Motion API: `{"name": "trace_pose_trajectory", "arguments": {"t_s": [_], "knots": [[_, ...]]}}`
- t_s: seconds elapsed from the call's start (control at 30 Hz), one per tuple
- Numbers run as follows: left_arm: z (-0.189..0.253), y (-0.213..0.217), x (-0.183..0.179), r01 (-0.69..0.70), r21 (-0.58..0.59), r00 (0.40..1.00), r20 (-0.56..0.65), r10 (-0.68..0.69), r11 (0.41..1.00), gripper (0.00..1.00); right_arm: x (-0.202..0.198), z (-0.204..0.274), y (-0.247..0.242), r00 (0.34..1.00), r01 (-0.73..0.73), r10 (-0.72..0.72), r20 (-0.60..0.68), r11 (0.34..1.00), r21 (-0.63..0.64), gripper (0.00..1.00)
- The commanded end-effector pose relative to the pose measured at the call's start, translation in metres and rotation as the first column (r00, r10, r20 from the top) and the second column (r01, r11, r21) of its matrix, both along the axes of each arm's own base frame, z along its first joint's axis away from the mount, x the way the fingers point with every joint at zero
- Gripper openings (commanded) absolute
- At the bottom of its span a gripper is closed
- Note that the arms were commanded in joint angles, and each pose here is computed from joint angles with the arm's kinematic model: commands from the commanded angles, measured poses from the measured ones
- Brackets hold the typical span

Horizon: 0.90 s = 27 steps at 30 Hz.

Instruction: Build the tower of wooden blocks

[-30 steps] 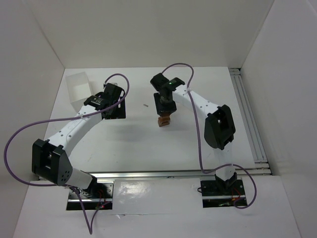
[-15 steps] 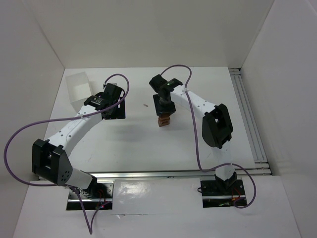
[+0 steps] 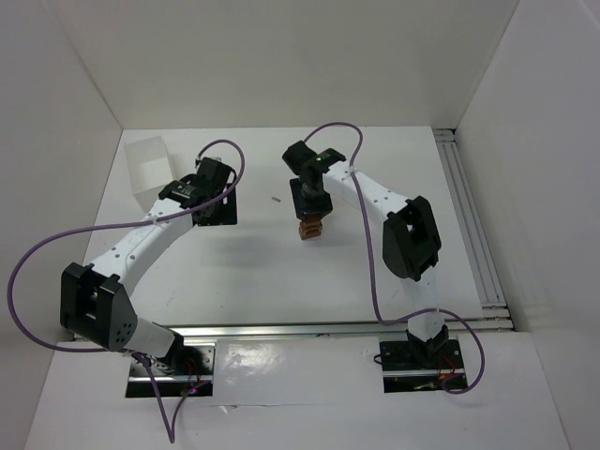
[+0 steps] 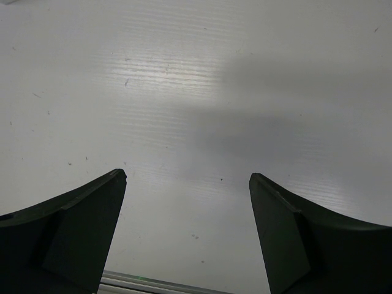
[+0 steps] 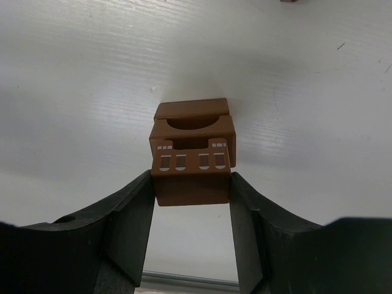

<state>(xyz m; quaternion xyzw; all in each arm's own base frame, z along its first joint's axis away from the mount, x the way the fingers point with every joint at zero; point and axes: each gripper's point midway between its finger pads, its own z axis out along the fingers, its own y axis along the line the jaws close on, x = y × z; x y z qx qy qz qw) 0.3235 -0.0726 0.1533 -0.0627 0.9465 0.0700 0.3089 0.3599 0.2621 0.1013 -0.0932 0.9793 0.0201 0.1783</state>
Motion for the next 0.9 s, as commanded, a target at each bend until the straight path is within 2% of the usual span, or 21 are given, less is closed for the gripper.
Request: {"name": "trace_pose_trajectory", "arguments": {"t_s": [0.0, 0.87], "knots": [[0.0139, 0.0006, 0.0011, -0.001, 0.0, 0.999, 0.039, 0.001, 1.0, 0.94, 0.0007, 0.0075, 0.0024, 1.0, -0.011, 0.011, 0.021, 1.0, -0.009, 0.51], [0.0139, 0.0006, 0.0011, -0.001, 0.0, 0.999, 0.039, 0.001, 1.0, 0.94, -0.0036, -0.0021, -0.0035, 1.0, -0.017, 0.017, -0.003, 0.999, -0.041, 0.56]]}}
